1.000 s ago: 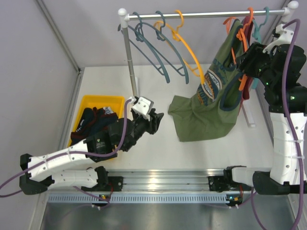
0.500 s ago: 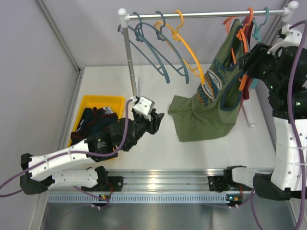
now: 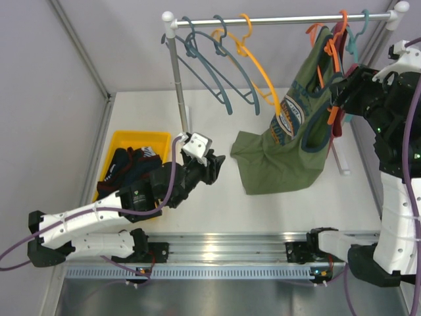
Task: Place the tank top on the hanger
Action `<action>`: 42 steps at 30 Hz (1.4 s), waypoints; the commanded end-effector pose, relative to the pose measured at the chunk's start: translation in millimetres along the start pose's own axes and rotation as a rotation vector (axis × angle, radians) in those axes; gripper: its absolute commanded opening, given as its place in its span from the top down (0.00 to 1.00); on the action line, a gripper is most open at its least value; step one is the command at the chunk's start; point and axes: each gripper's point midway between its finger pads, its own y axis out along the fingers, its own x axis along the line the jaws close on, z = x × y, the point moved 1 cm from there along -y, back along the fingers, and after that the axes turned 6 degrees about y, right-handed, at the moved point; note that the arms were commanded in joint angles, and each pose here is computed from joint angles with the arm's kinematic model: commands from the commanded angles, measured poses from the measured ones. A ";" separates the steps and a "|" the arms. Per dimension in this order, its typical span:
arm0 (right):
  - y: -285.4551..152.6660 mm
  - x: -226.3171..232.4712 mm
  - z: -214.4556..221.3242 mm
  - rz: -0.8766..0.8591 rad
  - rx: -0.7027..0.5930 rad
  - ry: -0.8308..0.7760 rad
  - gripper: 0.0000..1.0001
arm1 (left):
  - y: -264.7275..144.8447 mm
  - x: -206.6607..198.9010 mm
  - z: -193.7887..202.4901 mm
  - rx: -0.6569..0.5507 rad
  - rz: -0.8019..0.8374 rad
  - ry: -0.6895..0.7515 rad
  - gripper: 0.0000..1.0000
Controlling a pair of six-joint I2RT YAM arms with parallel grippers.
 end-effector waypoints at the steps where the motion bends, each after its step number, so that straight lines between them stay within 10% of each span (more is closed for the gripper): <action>1: -30.1 6.1 -9.7 -0.043 -0.046 -0.003 0.43 | -1.7 1.7 -15.7 -0.031 -0.007 -0.039 0.54; 17: -61.6 40.2 71.8 -0.240 0.163 0.076 0.46 | -11.7 12.6 3.7 0.003 -0.046 -0.083 0.54; 28: -71.7 98.9 215.1 -0.328 0.345 0.029 0.46 | -19.0 30.5 33.5 0.083 -0.155 -0.120 0.54; 42: -77.8 99.2 341.7 -0.476 0.419 0.006 0.26 | -21.2 40.9 117.5 0.261 -0.285 -0.149 0.53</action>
